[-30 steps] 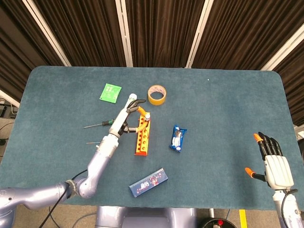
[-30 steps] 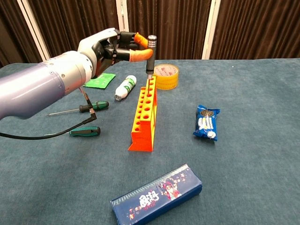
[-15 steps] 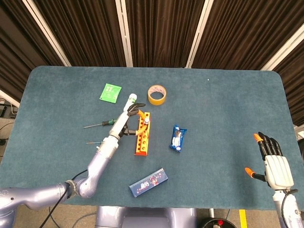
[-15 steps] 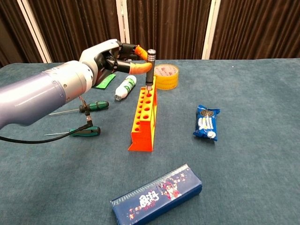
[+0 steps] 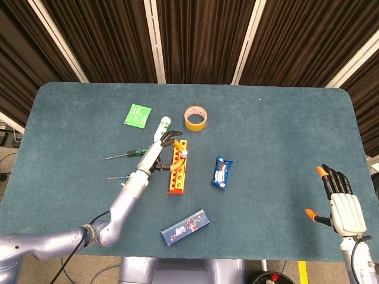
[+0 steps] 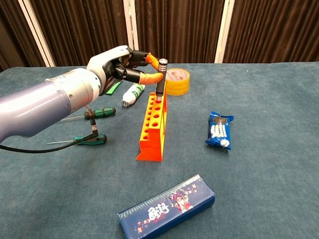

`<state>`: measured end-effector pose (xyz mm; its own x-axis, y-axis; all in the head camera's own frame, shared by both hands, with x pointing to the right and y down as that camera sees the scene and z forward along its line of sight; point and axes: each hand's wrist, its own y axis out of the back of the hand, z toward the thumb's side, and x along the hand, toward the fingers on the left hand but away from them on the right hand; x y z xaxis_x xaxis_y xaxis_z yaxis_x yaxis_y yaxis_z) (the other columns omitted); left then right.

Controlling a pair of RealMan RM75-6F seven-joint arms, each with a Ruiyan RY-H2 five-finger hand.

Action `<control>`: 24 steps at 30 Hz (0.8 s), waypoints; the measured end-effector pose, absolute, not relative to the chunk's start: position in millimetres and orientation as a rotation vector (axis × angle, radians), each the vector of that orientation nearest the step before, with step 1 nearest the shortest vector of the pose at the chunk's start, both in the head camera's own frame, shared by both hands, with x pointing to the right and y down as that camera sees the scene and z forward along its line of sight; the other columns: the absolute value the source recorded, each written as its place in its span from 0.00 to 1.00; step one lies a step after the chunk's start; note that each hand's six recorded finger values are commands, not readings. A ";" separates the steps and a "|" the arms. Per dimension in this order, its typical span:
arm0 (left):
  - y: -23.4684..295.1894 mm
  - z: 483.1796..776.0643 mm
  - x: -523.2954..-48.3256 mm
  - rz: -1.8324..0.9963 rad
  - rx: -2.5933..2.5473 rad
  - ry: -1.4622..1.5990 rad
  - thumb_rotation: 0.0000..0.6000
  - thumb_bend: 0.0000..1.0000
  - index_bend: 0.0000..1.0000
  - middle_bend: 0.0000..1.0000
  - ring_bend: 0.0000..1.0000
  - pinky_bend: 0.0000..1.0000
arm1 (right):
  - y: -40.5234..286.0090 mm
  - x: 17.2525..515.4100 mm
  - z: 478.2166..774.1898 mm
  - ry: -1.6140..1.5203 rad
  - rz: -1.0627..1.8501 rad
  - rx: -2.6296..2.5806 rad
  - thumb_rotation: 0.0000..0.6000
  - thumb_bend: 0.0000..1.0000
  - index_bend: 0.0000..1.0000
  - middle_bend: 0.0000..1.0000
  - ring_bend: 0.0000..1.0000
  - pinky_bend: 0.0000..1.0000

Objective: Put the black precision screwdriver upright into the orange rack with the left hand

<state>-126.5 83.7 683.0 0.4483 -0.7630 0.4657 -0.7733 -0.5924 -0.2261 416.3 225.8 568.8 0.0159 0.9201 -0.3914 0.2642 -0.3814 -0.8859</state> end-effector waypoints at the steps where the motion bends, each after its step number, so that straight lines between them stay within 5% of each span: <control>1: 83.9 683.7 -126.7 0.843 2.660 -1.409 1.00 0.49 0.65 0.11 0.00 0.07 | 225.7 416.4 568.8 -1.219 1.395 -1.694 1.00 0.08 0.00 0.00 0.00 0.00; 24: 87.2 690.7 -124.5 0.867 2.684 -1.392 1.00 0.49 0.65 0.11 0.00 0.07 | 225.8 416.5 568.6 -1.224 1.396 -1.697 1.00 0.08 0.00 0.00 0.00 0.00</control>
<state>-124.5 87.2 690.7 0.4565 -0.7565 0.4684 -0.7542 -0.6082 -0.2474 416.5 225.8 568.6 0.0135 0.9195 -0.3928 0.2692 -0.3817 -0.8842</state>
